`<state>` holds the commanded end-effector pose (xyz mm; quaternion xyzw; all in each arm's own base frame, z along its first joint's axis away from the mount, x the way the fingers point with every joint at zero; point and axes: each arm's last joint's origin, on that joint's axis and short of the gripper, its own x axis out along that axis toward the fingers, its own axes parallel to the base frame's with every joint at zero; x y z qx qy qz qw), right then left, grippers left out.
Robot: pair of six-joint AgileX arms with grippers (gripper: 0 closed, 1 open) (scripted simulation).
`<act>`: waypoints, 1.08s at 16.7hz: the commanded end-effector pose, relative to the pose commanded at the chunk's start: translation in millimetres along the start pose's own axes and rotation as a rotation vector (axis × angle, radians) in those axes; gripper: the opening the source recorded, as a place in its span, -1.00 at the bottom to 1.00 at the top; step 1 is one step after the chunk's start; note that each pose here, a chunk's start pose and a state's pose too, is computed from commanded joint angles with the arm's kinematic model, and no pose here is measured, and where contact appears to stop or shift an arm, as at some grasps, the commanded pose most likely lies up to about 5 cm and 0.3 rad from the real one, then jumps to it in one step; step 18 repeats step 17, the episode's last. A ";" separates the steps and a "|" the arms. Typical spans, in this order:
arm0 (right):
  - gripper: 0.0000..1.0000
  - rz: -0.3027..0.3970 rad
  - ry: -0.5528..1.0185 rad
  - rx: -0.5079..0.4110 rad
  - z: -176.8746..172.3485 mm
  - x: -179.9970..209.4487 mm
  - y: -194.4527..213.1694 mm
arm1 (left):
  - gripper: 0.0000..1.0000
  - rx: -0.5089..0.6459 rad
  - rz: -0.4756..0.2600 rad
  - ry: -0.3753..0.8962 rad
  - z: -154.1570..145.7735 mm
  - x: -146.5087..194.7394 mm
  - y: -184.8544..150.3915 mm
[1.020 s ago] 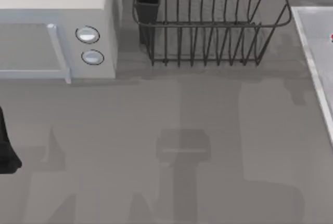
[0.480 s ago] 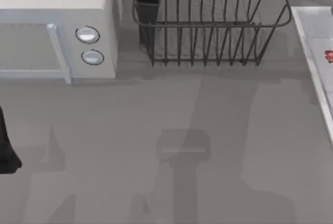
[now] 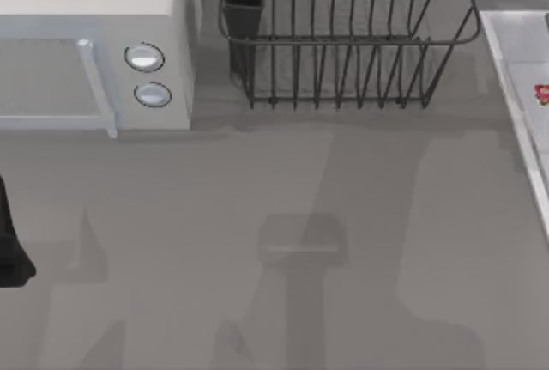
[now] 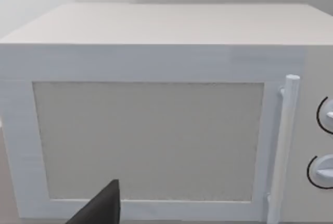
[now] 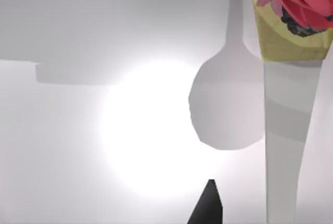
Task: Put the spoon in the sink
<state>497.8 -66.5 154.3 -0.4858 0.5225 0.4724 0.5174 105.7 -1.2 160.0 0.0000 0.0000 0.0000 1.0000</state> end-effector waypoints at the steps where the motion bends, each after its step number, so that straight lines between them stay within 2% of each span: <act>1: -0.55 0.000 0.000 0.000 0.0 0.0 0.0 | 1.00 0.000 0.000 0.000 0.0 0.0 0.0; 11: 0.96 0.000 0.000 0.000 0.0 0.0 0.0 | 1.00 0.000 0.000 0.000 0.0 0.0 0.0; 18: 1.00 0.000 0.000 0.000 0.0 0.0 0.0 | 1.00 0.000 0.000 0.000 0.0 0.0 0.0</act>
